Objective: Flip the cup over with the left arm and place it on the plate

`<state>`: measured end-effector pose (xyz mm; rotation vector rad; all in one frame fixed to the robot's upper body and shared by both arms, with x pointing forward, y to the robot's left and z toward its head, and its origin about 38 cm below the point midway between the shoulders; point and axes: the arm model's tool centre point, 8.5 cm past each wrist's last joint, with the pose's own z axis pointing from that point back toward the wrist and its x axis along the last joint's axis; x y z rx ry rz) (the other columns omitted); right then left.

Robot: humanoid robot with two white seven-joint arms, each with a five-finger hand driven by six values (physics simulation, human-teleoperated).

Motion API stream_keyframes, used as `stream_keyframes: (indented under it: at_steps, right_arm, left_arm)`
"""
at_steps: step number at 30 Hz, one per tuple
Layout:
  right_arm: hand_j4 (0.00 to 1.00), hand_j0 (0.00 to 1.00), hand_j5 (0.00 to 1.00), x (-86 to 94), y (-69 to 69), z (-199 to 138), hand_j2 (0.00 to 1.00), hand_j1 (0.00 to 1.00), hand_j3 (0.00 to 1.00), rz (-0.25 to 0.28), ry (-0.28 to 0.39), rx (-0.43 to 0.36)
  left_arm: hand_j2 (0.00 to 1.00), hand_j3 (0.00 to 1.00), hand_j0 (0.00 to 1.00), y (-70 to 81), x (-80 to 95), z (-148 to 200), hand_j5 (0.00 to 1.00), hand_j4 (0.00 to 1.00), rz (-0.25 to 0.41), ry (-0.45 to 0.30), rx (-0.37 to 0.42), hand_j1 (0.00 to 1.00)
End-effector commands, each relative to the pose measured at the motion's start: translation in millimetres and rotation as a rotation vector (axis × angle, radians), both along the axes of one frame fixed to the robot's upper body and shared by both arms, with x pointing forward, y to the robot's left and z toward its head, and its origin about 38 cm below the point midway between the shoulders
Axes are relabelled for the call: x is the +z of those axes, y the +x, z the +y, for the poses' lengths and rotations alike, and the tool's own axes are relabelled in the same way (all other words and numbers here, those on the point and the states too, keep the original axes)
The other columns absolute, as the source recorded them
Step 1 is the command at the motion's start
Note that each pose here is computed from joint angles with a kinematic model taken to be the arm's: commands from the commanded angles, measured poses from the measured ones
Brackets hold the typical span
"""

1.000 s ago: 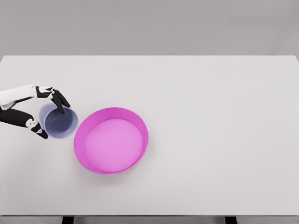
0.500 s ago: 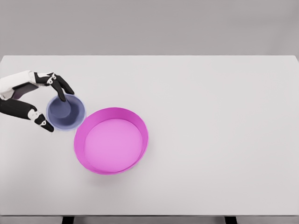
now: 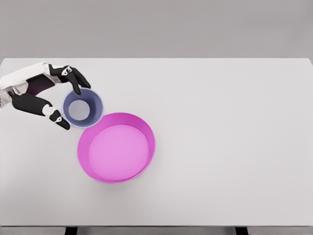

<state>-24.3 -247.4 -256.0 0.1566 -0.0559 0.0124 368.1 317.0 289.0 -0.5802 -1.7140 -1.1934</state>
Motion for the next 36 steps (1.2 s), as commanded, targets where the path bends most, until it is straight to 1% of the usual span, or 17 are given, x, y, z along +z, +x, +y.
stream_keyframes:
  at_steps: [1, 3, 6, 7, 10, 13, 15, 17, 18, 21, 25, 26, 27, 30, 31, 33, 36]
  right_arm:
    - [1.0, 1.0, 1.0, 0.0, 0.0, 0, 1.0, 1.0, 1.0, 0.0, 0.0, 0.0]
    - [1.0, 1.0, 1.0, 0.0, 0.0, 0, 1.0, 1.0, 1.0, 0.0, 0.0, 0.0]
    - [1.0, 1.0, 1.0, 0.0, 0.0, 0, 1.0, 1.0, 1.0, 0.0, 0.0, 0.0]
    - [1.0, 1.0, 1.0, 0.0, 0.0, 0, 1.0, 1.0, 1.0, 0.0, 0.0, 0.0]
    - [1.0, 1.0, 1.0, 0.0, 0.0, 0, 1.0, 1.0, 1.0, 0.0, 0.0, 0.0]
    - [1.0, 1.0, 1.0, 0.0, 0.0, 0, 1.0, 1.0, 1.0, 0.0, 0.0, 0.0]
    - [1.0, 1.0, 1.0, 0.0, 0.0, 0, 1.0, 1.0, 1.0, 0.0, 0.0, 0.0]
    - [1.0, 1.0, 1.0, 0.0, 0.0, 0, 1.0, 1.0, 1.0, 0.0, 0.0, 0.002]
    - [1.0, 1.0, 1.0, 0.0, 0.0, 0, 1.0, 1.0, 1.0, 0.0, 0.0, 0.0]
    - [1.0, 1.0, 1.0, 0.0, 0.0, 0, 1.0, 1.0, 1.0, 0.0, 0.0, 0.0]
    - [1.0, 1.0, 1.0, 0.0, 0.0, 0, 1.0, 1.0, 1.0, 0.0, 0.0, 0.0]
    - [1.0, 1.0, 1.0, 0.0, 0.0, 0, 1.0, 1.0, 1.0, 0.0, 0.0, 0.0]
    - [1.0, 1.0, 1.0, 0.0, 0.0, 0, 1.0, 1.0, 1.0, 0.0, 0.0, 0.0]
    - [1.0, 1.0, 1.0, 0.0, 0.0, 0, 1.0, 1.0, 1.0, 0.0, 0.0, 0.0]
    - [1.0, 1.0, 1.0, 0.0, 0.0, 0, 1.0, 1.0, 1.0, 0.0, 0.0, 0.0]
    - [1.0, 1.0, 1.0, 0.0, 0.0, 0, 1.0, 1.0, 1.0, 0.0, 0.0, 0.0]
    - [1.0, 1.0, 1.0, 0.0, 0.0, 0, 1.0, 1.0, 1.0, 0.0, 0.0, 0.0]
  left_arm:
    - [0.45, 0.45, 0.45, 1.7, -1.9, -9, 0.45, 0.45, 0.018, -0.047, -0.014, 0.45]
    - [0.45, 0.45, 0.45, 3.0, -3.5, -15, 0.45, 0.45, 0.024, -0.079, -0.026, 0.45]
    - [0.46, 0.46, 0.46, 4.1, -5.2, -20, 0.46, 0.46, 0.054, -0.129, -0.033, 0.46]
    - [0.47, 0.47, 0.47, 4.3, -6.3, -21, 0.47, 0.47, 0.061, -0.133, -0.035, 0.47]
    - [0.49, 0.49, 0.49, 5.8, -17.9, -27, 0.49, 0.49, 0.136, -0.131, -0.031, 0.49]
    - [0.49, 0.49, 0.49, 5.9, -27.9, -35, 0.49, 0.49, 0.182, -0.143, -0.041, 0.49]
    - [0.49, 0.49, 0.49, 5.8, -29.8, -36, 0.49, 0.49, 0.192, -0.142, -0.041, 0.49]
    - [0.49, 0.49, 0.49, 3.5, -40.8, -44, 0.49, 0.49, 0.219, -0.17, -0.054, 0.49]
    - [0.49, 0.49, 0.49, 3.0, -42.9, -46, 0.49, 0.49, 0.223, -0.176, -0.057, 0.49]
    - [0.48, 0.48, 0.48, 2.0, -44.8, -47, 0.48, 0.48, 0.234, -0.184, -0.058, 0.48]
    - [0.49, 0.49, 0.49, -0.4, -43.1, -49, 0.49, 0.49, 0.249, -0.216, -0.07, 0.49]
    - [0.49, 0.49, 0.49, -0.6, -43.4, -49, 0.49, 0.49, 0.259, -0.23, -0.07, 0.49]
    - [0.48, 0.48, 0.48, -3.0, -49.6, -48, 0.48, 0.48, 0.277, -0.231, -0.067, 0.48]
    - [0.49, 0.49, 0.49, -4.7, -61.6, -48, 0.49, 0.49, 0.35, -0.208, -0.052, 0.49]
    - [0.49, 0.49, 0.49, -4.5, -61.4, -48, 0.49, 0.49, 0.358, -0.214, -0.052, 0.49]
    - [0.49, 0.49, 0.49, -4.1, -60.6, -49, 0.49, 0.49, 0.372, -0.242, -0.055, 0.49]
    - [0.5, 0.5, 0.5, -4.4, -66.5, -63, 0.5, 0.5, 0.393, -0.299, -0.082, 0.5]
